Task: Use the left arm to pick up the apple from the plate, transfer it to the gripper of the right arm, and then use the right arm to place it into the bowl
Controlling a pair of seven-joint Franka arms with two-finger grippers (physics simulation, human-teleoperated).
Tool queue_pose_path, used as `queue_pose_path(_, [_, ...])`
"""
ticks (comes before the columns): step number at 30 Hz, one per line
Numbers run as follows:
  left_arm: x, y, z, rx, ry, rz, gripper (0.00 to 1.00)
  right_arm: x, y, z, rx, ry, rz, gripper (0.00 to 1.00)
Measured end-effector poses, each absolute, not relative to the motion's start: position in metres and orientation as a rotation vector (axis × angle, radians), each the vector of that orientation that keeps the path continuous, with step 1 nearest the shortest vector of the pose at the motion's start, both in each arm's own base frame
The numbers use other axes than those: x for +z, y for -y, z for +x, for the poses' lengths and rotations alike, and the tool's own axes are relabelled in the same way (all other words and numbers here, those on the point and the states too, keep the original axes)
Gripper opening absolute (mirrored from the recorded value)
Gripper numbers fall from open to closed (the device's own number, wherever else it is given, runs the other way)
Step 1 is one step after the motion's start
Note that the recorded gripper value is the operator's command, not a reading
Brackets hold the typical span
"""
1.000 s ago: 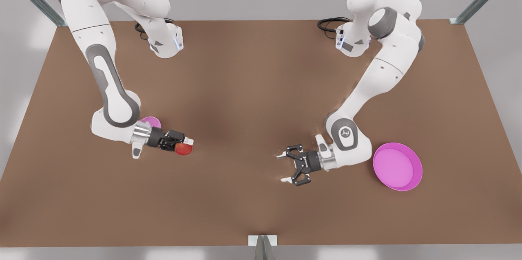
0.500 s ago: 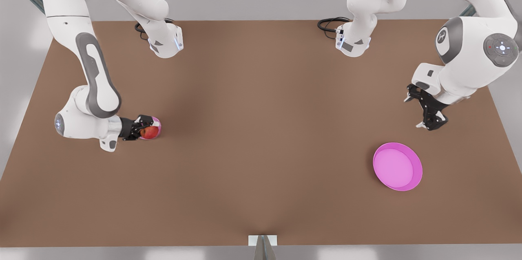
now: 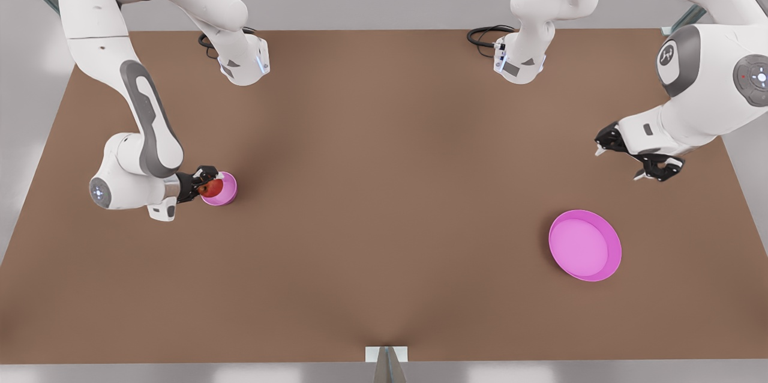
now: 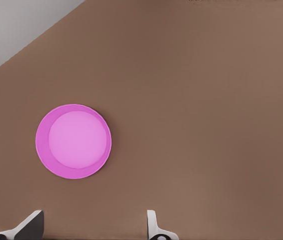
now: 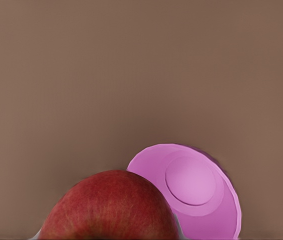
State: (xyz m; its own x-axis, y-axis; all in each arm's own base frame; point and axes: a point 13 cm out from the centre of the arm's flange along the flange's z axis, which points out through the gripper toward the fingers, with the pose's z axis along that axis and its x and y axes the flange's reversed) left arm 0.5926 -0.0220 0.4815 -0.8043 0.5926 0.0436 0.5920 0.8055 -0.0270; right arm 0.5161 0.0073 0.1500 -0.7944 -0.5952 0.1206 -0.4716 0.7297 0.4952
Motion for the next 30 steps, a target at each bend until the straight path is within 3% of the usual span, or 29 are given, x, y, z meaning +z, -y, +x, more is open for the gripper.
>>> queue_pose_path(1, [0.481,0.022,0.592,0.018,2.948,-0.925,1.0,0.149,-0.006,0.516,-0.651,2.662,0.839,0.78])
queue_pose_path(3, [0.481,0.021,0.592,0.016,2.968,-0.851,1.0,0.147,-0.004,0.516,-0.646,2.661,0.84,1.0])
queue_pose_path(11, [0.481,0.021,0.591,0.01,3.018,-0.628,1.0,0.141,0.01,0.515,-0.64,2.665,0.819,1.0])
queue_pose_path(13, [0.481,0.021,0.591,0.008,3.025,-0.587,1.0,0.151,0.017,0.53,-0.621,2.697,0.828,1.0])
queue_pose_path(14, [0.48,0.021,0.591,0.006,3.028,-0.567,1.0,0.179,0.027,0.561,-0.57,2.759,0.861,1.0])
queue_pose_path(16, [0.48,0.021,0.591,0.004,3.034,-0.531,1.0,0.3,0.042,0.652,-0.375,2.956,0.989,1.0])
queue_pose_path(18, [0.478,0.021,0.592,0.002,3.038,-0.497,1.0,0.411,0.039,0.68,-0.151,3.07,1.078,1.0])
queue_pose_path(19, [0.475,0.021,0.594,0.001,3.039,-0.48,1.0,0.444,0.037,0.679,-0.079,3.096,1.077,1.0])
queue_pose_path(23, [0.469,0.022,0.604,0.001,3.048,-0.412,1.0,0.497,0.031,0.645,0.115,3.095,0.91,1.0])
queue_pose_path(26, [0.468,0.025,0.606,0.001,3.053,-0.377,1.0,0.511,0.04,0.614,0.065,3.111,0.713,1.0])
queue_pose_path(30, [0.468,0.032,0.606,-0.002,3.059,-0.347,1.0,0.498,0.027,0.607,0.017,3.08,0.592,1.0])
